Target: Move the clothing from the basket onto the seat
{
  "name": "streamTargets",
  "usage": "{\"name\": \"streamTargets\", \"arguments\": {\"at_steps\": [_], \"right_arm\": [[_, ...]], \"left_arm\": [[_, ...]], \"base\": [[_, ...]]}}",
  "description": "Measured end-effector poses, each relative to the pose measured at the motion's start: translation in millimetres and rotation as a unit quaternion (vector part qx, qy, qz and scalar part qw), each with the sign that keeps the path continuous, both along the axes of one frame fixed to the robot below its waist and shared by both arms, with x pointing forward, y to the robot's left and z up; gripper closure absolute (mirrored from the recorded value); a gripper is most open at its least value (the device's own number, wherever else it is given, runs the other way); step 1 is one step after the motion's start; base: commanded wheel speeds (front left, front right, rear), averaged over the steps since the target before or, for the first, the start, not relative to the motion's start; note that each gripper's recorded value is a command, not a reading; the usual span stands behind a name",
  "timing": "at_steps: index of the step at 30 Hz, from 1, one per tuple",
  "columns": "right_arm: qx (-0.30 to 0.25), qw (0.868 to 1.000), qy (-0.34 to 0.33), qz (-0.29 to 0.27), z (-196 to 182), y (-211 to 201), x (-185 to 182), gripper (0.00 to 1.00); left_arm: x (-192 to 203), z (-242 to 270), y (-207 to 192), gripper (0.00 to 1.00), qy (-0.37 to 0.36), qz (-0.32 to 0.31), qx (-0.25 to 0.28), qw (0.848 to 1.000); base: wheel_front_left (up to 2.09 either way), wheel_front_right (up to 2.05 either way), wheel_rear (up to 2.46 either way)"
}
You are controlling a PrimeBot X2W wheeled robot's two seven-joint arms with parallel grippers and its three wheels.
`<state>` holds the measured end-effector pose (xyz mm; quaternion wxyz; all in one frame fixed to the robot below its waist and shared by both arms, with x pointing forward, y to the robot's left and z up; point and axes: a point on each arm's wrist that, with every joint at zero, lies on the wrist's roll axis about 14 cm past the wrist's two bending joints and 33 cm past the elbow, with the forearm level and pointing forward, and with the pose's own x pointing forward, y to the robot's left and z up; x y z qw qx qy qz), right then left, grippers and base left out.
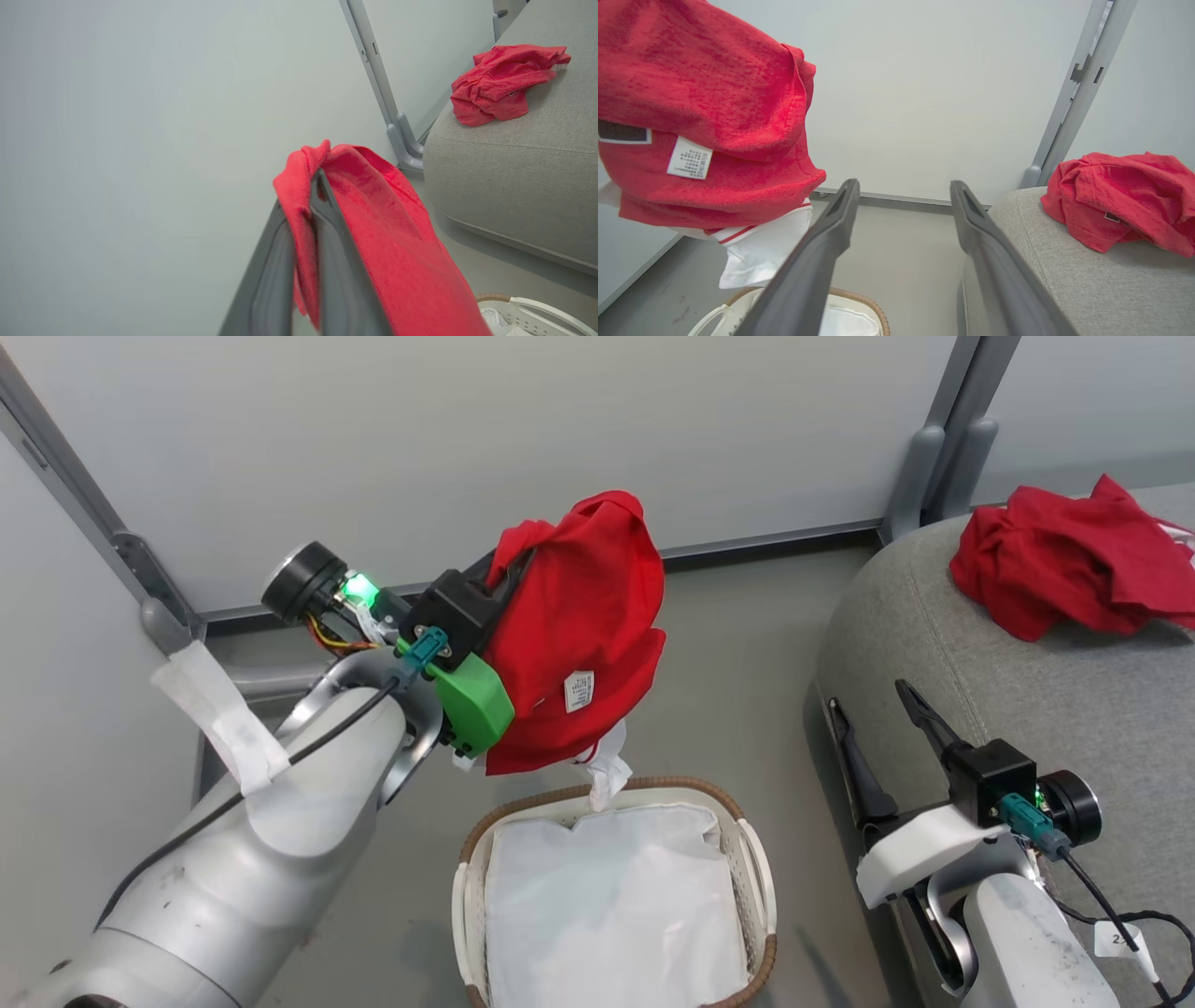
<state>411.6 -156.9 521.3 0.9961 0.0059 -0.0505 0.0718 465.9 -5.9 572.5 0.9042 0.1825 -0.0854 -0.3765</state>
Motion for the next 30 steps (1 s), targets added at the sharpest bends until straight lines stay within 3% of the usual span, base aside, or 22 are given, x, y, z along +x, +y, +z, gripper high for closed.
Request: {"name": "streamTargets", "arguments": {"at_steps": [13, 30], "right_arm": [[-0.016, 0.998, -0.024, 0.048, 19, 31, -7, 0.00], [-0.040, 0.980, -0.025, 0.194, 26, 126, -11, 0.00]], "left_arm": [[-10, 86, -13, 1.00, -0.092, -0.028, -0.006, 0.995], [-32, 129, -47, 1.00, -0.118, -0.061, -0.018, 0.991]], "base": [[0.00, 0.00, 0.00], [0.00, 0.00, 0.00]]}}
